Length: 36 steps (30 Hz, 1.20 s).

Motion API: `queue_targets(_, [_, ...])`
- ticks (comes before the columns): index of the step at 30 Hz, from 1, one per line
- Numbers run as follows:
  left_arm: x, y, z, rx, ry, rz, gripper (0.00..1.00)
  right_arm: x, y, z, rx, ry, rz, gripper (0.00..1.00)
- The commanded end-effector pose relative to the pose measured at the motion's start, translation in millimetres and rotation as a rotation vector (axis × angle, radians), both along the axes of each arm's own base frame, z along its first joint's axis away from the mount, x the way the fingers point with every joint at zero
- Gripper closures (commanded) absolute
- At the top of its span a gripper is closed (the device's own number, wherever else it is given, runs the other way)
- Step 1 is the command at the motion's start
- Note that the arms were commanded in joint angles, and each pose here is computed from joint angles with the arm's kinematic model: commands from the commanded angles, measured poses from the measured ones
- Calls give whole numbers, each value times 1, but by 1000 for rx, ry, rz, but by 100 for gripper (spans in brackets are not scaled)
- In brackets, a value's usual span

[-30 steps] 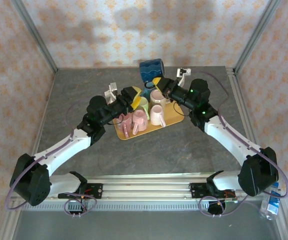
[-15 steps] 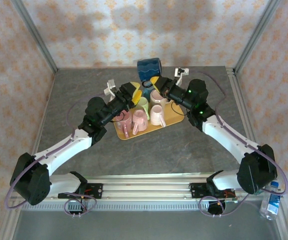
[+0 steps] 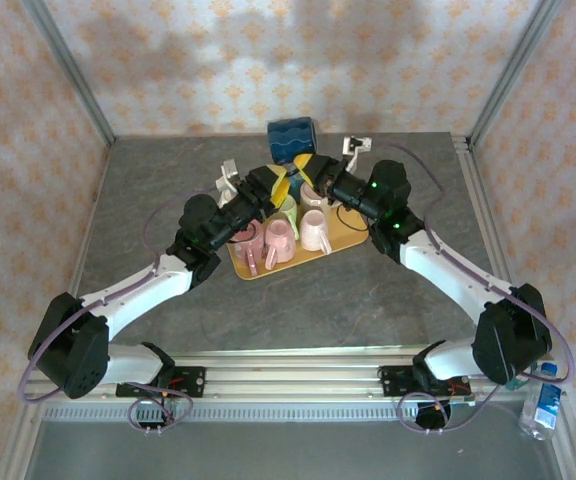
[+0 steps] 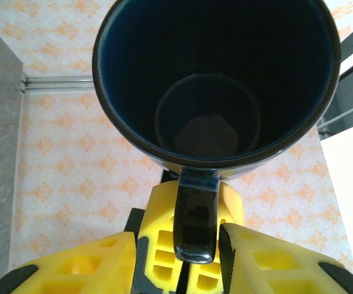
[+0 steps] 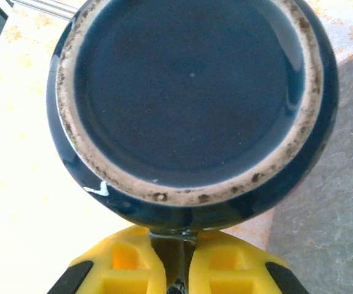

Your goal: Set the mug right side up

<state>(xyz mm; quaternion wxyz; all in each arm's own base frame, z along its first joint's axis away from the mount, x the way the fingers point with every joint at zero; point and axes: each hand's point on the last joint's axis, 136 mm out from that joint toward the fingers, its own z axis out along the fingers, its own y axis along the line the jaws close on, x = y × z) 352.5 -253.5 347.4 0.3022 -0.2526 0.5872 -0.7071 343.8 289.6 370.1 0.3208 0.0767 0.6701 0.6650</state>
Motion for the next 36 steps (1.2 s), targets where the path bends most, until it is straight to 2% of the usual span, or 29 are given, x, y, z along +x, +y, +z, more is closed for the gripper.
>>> queue_targets(1, [-1,6,29,-69,-73,33,59,-19,1,65,121,-186,34,100])
queue_targets(15, [6,21,21,-42,-68,123,64,-27,11,60,125,-188,85,100])
queue_targets(24, [6,23,22,11,-72,129,72,-29,12,58,111,-194,91,100])
queue_targets(28, [6,19,21,17,-67,110,83,-27,13,53,98,-183,83,100])
queue_targets(30, [8,14,18,40,-39,90,100,-25,13,50,93,-175,72,100])
queue_targets(36, [9,11,35,64,-87,83,100,-14,15,39,81,-147,48,100])
